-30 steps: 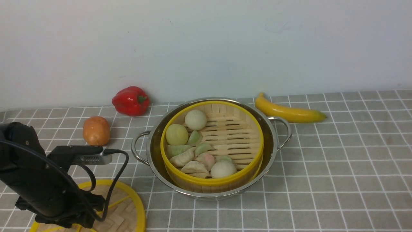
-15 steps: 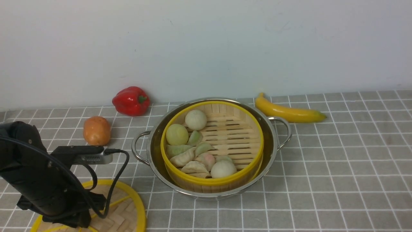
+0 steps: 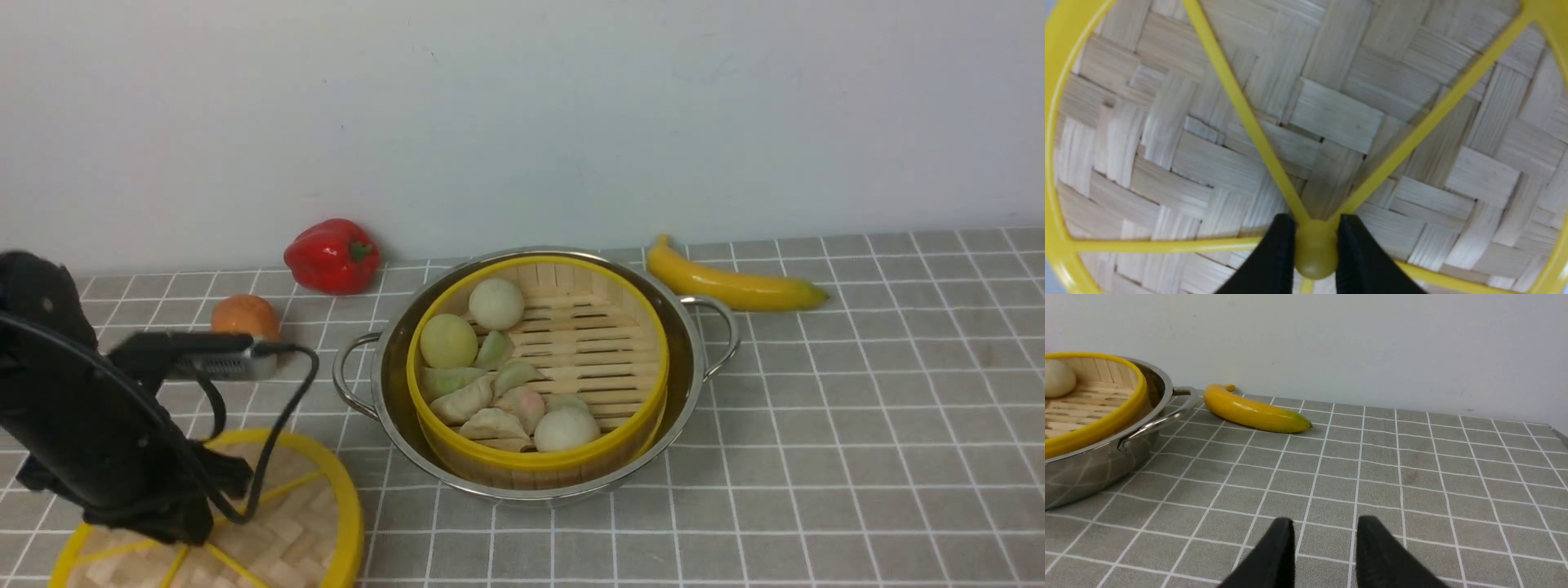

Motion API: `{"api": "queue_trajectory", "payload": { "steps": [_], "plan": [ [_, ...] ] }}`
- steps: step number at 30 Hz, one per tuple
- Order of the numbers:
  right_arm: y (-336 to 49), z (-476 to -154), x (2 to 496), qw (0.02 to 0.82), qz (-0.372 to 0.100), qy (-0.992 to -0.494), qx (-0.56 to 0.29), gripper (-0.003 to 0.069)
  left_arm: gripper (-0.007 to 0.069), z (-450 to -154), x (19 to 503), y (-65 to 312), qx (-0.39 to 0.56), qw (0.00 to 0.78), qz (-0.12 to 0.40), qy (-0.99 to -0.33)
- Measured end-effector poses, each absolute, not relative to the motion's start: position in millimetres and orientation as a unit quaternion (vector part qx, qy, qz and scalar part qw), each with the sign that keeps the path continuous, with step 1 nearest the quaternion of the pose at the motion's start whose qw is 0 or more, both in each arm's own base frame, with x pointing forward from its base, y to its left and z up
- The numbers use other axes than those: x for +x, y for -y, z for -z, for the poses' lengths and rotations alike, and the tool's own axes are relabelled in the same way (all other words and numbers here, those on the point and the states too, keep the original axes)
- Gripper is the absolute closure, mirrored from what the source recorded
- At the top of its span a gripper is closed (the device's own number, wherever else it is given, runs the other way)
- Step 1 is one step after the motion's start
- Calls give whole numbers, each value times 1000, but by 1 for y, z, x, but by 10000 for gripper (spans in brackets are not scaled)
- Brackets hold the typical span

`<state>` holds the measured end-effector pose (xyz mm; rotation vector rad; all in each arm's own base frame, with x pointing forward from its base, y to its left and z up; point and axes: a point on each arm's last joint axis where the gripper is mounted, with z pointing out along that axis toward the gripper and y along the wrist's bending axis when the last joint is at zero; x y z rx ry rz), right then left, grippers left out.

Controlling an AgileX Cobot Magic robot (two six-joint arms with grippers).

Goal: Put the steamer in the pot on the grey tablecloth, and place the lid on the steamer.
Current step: 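Place the yellow bamboo steamer lid onto the steamer in the pot with the left gripper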

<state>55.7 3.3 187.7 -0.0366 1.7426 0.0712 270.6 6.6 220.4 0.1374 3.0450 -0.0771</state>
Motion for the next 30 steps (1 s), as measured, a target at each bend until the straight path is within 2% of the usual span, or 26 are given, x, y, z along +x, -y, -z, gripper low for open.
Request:
{"api": "queue_trajectory", "payload": {
  "steps": [1,5,6,10,14,20,27,30],
  "plan": [
    [-3,-188,56,643,-31,-765,-16,419,508,-226,271,-7,46,50,24,-997],
    [-3,-188,56,643,-31,-765,-16,419,508,-288,278,-7,52,129,18,-990],
    [-3,-188,56,643,-31,-765,-16,419,508,-293,279,-7,53,136,18,-989],
    [-3,-188,56,644,-31,-765,-16,419,508,-341,289,1,94,201,25,-975],
    [-3,-188,56,644,-31,-765,-16,419,508,-368,302,27,148,245,47,-957],
    [-3,-188,56,644,-31,-764,-16,419,508,-369,331,83,255,237,63,-935],
    [-3,-188,56,644,-31,-764,-16,419,508,-347,358,137,379,215,46,-899],
    [-3,-188,56,644,-31,-764,-16,419,508,-335,369,160,444,207,22,-872]
  ]
}}
